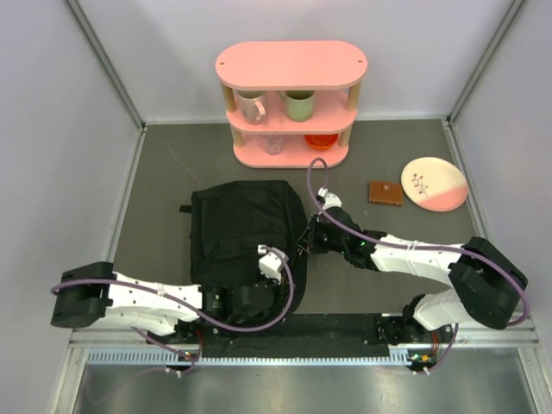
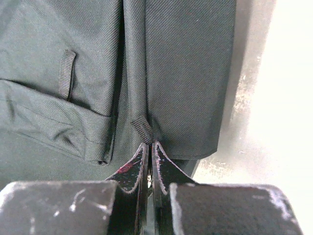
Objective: Pack the student bag
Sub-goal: Zip the student bag at the center of the board, then unzip the student bag at the center of the board.
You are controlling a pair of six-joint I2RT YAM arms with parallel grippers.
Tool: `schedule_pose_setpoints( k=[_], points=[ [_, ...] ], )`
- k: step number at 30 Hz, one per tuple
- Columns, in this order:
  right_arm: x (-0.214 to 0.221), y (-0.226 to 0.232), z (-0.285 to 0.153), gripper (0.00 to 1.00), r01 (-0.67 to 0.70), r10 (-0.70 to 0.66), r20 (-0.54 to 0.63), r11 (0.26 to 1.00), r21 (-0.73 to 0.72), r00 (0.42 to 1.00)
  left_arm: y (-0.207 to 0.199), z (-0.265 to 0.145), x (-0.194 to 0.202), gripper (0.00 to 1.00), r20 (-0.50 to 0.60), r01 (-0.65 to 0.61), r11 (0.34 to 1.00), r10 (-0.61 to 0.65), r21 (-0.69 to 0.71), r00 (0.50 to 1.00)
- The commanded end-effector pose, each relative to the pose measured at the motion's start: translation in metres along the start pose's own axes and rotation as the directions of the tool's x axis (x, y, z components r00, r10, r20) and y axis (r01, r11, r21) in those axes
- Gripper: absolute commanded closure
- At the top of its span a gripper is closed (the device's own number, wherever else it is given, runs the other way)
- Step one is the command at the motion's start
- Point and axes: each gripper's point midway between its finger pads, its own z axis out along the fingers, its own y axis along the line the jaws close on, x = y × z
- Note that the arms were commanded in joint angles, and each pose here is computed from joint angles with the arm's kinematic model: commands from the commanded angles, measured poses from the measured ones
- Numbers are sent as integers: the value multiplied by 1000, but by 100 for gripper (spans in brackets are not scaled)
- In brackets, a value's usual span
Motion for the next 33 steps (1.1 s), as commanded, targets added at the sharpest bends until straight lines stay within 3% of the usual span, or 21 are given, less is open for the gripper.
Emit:
schedule_pose_setpoints(
  k=[1, 11, 12, 13, 14, 15, 17, 21, 25, 27, 33],
  points=[
    [-83, -22, -15, 100, -91, 43, 357, 989, 117, 933, -15, -31, 51, 100, -207, -10, 990, 40, 144, 977],
    [-83, -9, -30, 100, -32, 16, 368, 999, 38, 930, -8, -32, 47, 100, -189, -8, 993, 30, 116, 982],
    [-81, -3, -31, 93, -19, 16, 356, 1000, 5, 934, -8, -30, 48, 92, -194, -12, 995, 31, 100, 980],
    [-83, 3, -37, 84, -12, 20, 361, 1000, -25, 932, -5, -30, 47, 66, -199, -23, 997, 39, 80, 979],
    [-80, 2, -38, 74, -8, 18, 355, 1000, -30, 935, -10, -30, 39, 52, -189, -22, 997, 36, 77, 981],
    [-77, 0, -41, 45, -16, 22, 340, 1000, -21, 940, -5, -31, 40, 44, -203, -33, 998, 42, 48, 978],
    [-80, -1, -53, 33, -34, 39, 349, 999, -20, 936, -5, -31, 24, 25, -160, -22, 1000, 24, 17, 987],
    [-77, -8, -70, 19, -93, 90, 346, 996, -9, 934, 4, -44, -10, 11, -54, 7, 1000, -8, -23, 998],
    [-55, 0, -67, 18, -95, 103, 233, 994, -45, 967, 30, -63, -43, 2, 41, 38, 994, -34, -107, 999],
    [-34, 9, -58, 18, -95, 108, 140, 991, -98, 984, 48, -76, -65, 1, 111, 115, 980, -98, -165, 989],
    [6, 27, -31, 18, -80, 76, -29, 984, -157, 997, 111, -113, -88, 1, 177, 232, 915, -182, -329, 967]
  ],
)
